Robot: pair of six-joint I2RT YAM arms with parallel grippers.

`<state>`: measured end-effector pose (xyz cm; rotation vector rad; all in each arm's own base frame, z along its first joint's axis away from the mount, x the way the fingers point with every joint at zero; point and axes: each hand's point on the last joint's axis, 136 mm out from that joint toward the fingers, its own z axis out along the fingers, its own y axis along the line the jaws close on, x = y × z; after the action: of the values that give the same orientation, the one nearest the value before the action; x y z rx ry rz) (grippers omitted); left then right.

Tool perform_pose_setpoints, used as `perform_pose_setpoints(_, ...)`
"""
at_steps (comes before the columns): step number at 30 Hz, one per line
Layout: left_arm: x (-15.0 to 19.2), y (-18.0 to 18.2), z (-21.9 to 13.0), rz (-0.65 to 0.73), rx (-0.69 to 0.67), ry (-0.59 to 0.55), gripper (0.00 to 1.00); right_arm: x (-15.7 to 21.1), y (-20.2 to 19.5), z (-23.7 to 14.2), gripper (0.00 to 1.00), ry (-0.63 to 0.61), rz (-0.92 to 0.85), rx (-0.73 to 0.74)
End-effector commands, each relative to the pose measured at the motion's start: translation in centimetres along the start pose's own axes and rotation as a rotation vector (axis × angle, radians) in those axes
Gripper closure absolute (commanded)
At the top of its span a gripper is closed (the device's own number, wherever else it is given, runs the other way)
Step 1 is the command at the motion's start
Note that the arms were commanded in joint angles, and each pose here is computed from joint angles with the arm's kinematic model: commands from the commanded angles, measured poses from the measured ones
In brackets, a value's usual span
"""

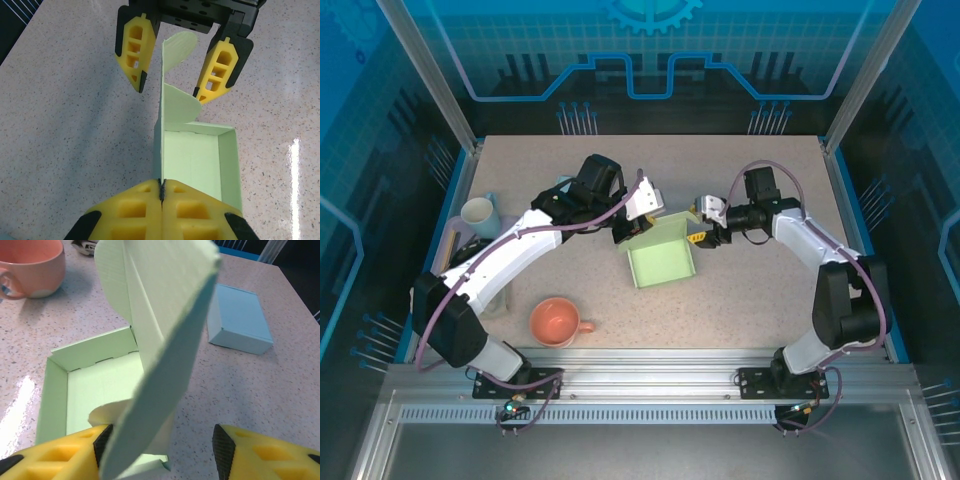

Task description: Fold the paper box

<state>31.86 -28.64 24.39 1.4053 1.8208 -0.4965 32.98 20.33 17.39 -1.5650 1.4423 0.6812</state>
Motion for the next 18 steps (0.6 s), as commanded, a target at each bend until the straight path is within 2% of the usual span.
perform_pose_setpoints(1, -1.23, -0.53, -0.89, 0.008, 0.032, -0.055, 1.0, -1.4, 0.86, 0.54, 0.44, -0.053, -0.001, -0.062)
perform_pose_setpoints(10, -1.38, -0.78, -1.0, 0.009, 0.044, -0.064, 1.0, -1.82, 1.35, 0.84, 0.52, -0.067, 0.0, -0.095)
perform_pose_setpoints(18, -1.52, -0.89, -1.07, 0.01, 0.048, -0.071, 1.0, -1.91, 1.6, 0.91, 0.71, -0.081, 0.0, -0.111)
